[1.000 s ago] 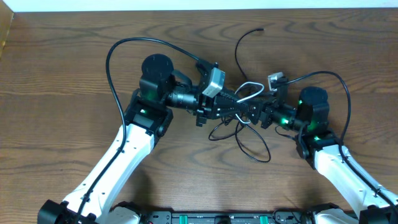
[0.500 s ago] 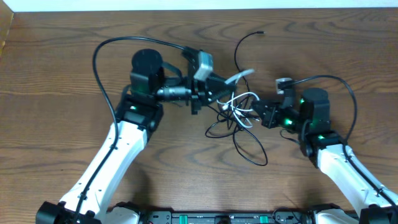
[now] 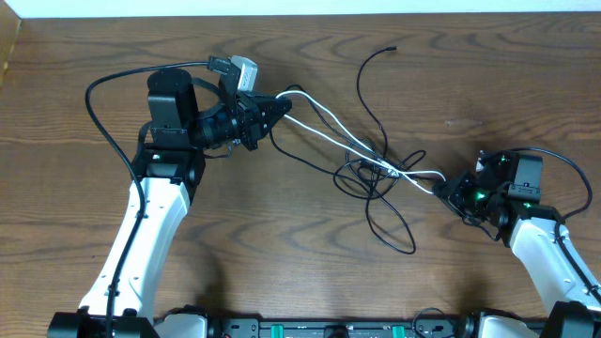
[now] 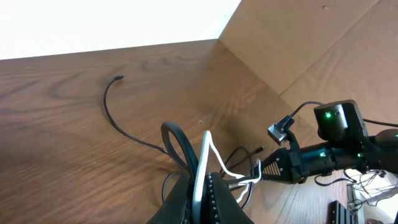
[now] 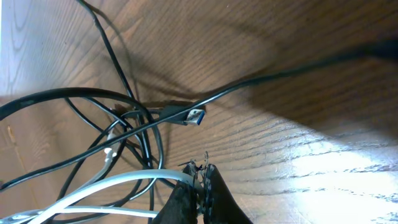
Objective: Untangle cables
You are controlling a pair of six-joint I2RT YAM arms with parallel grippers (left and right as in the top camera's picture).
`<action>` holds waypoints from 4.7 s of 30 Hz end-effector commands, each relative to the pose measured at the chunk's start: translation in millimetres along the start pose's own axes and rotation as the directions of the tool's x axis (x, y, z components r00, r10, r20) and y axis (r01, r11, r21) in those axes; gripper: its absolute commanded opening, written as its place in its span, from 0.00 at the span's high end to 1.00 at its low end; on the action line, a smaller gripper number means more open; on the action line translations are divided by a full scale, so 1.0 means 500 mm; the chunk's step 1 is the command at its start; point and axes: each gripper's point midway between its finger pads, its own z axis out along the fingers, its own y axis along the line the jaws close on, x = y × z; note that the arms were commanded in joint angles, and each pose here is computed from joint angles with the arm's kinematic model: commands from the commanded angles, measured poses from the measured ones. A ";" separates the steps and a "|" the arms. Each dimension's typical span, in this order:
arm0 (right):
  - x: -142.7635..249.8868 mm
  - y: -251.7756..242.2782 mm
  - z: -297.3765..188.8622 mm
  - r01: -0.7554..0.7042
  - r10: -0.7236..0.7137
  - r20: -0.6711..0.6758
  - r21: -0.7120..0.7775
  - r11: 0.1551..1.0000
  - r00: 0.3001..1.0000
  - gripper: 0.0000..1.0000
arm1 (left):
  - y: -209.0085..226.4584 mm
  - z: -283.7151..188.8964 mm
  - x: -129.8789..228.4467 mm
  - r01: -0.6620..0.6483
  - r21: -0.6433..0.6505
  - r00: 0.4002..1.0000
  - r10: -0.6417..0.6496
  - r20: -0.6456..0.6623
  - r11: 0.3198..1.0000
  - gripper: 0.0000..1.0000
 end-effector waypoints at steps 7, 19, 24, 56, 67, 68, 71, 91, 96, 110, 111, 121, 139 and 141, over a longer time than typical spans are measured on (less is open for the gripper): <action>-0.005 -0.020 -0.002 -0.067 0.067 0.017 0.036 0.997 0.998 0.99 | 0.008 -0.008 -0.014 -0.008 -0.025 1.000 0.009 0.018 1.000 0.92; 0.053 0.262 -0.085 0.477 -0.527 0.132 -0.642 0.600 0.840 0.99 | 0.019 -0.008 0.005 0.035 -0.053 0.999 -0.035 -0.009 0.998 0.92; 0.064 0.286 -0.099 0.522 -0.572 0.178 -0.677 0.519 0.800 0.99 | 0.021 -0.008 0.005 0.036 -0.059 0.999 -0.037 -0.009 0.998 0.92; -0.014 0.023 0.012 -0.042 0.042 0.054 -0.005 0.999 0.998 0.80 | 0.246 -0.130 0.135 0.110 -0.748 0.962 -0.259 -0.085 0.654 0.38; -0.011 0.079 0.009 0.175 -0.171 0.047 -0.136 0.975 0.984 0.35 | 0.114 -0.038 0.117 0.155 -0.362 0.965 -0.220 -0.144 0.919 0.67; -0.006 0.114 0.004 0.252 -0.247 0.053 -0.216 0.943 0.968 0.29 | 0.093 -0.029 0.107 0.146 -0.295 0.971 -0.194 -0.142 0.944 0.68; 0.000 0.128 0.005 0.279 -0.275 0.053 -0.239 0.930 0.960 0.23 | 0.096 -0.028 0.100 0.134 -0.297 0.975 -0.180 -0.132 0.945 0.56; 0.001 0.129 0.006 0.279 -0.274 0.053 -0.238 0.930 0.960 0.04 | 0.053 0.028 0.288 -0.064 -0.308 0.869 -0.099 -0.485 0.949 0.16; 0.001 0.129 0.006 0.279 -0.274 0.053 -0.238 0.930 0.960 0.03 | 0.044 0.048 0.353 -0.140 -0.245 0.795 -0.038 -0.605 0.959 0.14; 0.001 0.128 0.006 0.280 -0.275 0.054 -0.237 0.930 0.960 0.03 | 0.091 0.086 0.420 -0.184 -0.320 0.734 -0.087 -0.673 0.929 0.92; 0.001 0.128 0.006 0.280 -0.275 0.054 -0.237 0.930 0.960 0.04 | 0.089 0.090 0.405 -0.173 -0.335 0.756 -0.093 -0.648 0.926 0.92; 0.002 0.127 0.006 0.278 -0.274 0.051 -0.235 0.931 0.960 0.04 | -0.048 0.066 0.065 -0.285 -0.326 0.950 0.219 -0.223 0.901 0.92; 0.047 0.208 -0.010 0.509 -0.518 0.100 -0.416 0.754 0.849 0.01 | -0.251 -0.158 -0.256 -0.360 -0.523 0.743 0.576 0.340 0.773 0.92; 0.076 0.258 -0.024 0.599 -0.615 0.159 -0.505 0.622 0.773 0.01 | -0.266 -0.167 -0.278 -0.332 -0.509 0.721 0.562 0.405 0.794 0.92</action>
